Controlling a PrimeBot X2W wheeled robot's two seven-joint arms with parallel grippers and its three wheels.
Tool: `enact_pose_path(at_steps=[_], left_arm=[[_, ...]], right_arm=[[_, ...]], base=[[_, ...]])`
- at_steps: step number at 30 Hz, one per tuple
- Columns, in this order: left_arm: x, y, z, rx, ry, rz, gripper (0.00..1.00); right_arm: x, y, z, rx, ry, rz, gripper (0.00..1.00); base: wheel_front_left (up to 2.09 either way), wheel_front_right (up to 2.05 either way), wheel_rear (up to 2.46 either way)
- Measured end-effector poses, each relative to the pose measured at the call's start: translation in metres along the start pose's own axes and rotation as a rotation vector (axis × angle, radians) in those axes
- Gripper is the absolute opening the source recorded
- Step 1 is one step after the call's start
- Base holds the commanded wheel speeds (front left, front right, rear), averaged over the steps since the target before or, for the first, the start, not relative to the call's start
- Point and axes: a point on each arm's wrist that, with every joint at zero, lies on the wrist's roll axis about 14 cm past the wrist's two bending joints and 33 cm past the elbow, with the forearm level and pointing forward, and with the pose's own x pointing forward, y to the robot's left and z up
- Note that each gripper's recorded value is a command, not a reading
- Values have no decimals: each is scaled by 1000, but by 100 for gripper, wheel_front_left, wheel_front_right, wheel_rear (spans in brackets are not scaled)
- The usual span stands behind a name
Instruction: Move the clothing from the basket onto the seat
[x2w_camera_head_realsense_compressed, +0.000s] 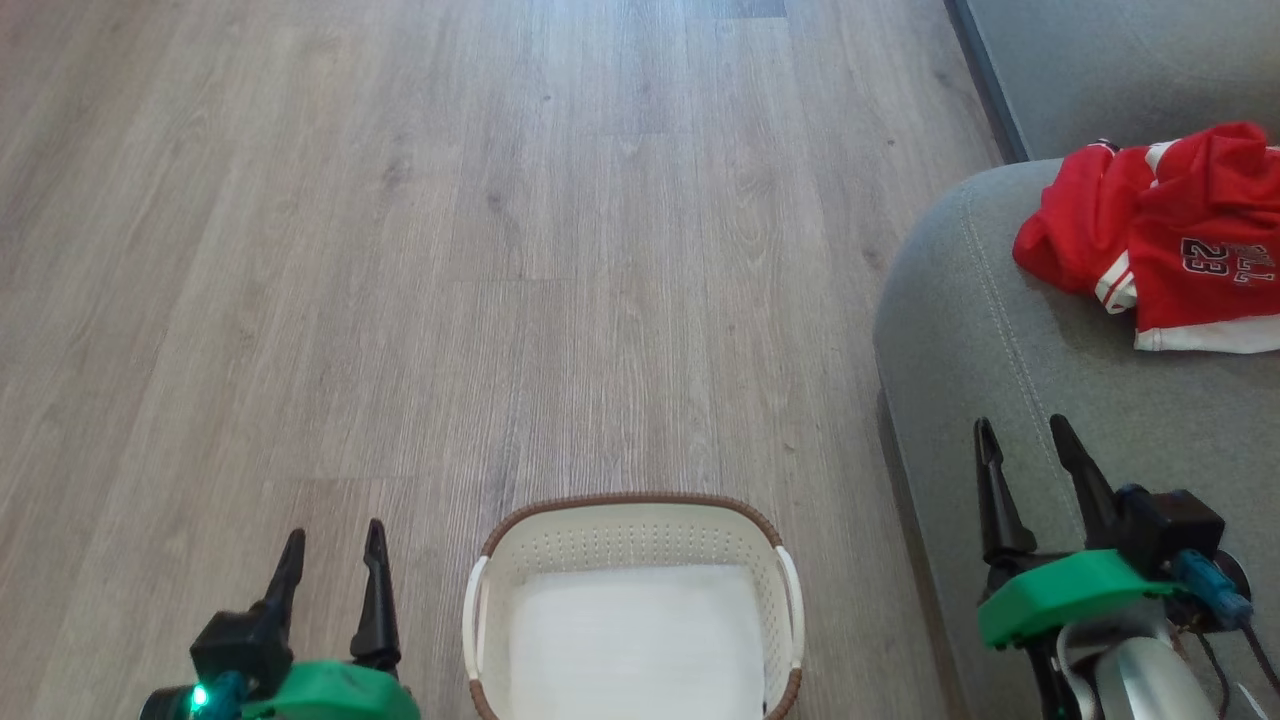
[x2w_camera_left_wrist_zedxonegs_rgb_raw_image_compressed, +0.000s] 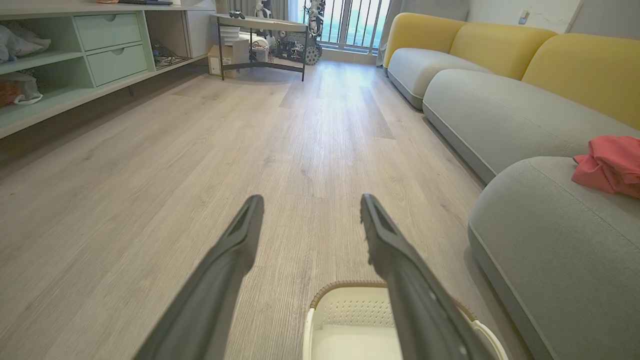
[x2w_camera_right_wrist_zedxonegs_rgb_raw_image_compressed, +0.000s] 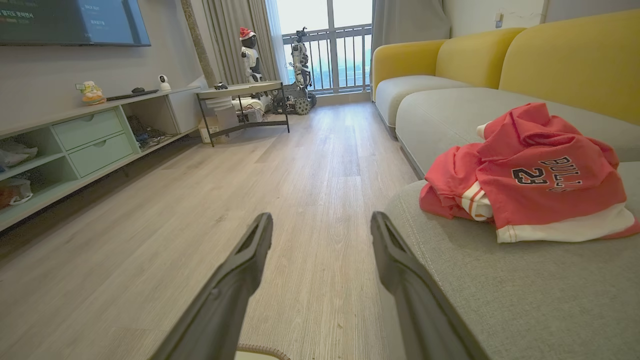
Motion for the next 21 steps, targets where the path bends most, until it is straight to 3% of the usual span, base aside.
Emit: enact_pose_path(at_steps=[6,7,13,21], left_arm=[[0,-1,-2,2,6,2,100],[0,-2,-4,-2,12,0,0],[-21,3,-49,-7,161,21,0],[-20,4,-53,-96,189,37,0]], right_arm=[[-1,-1,-3,8,9,-5,100],[-1,-2,-5,8,15,-6,0],[-32,-10,-59,27,194,-43,0],[-35,-15,-62,115,204,-79,0]], base=[[0,0,0],[0,0,0],[0,0,0],[0,0,0]])
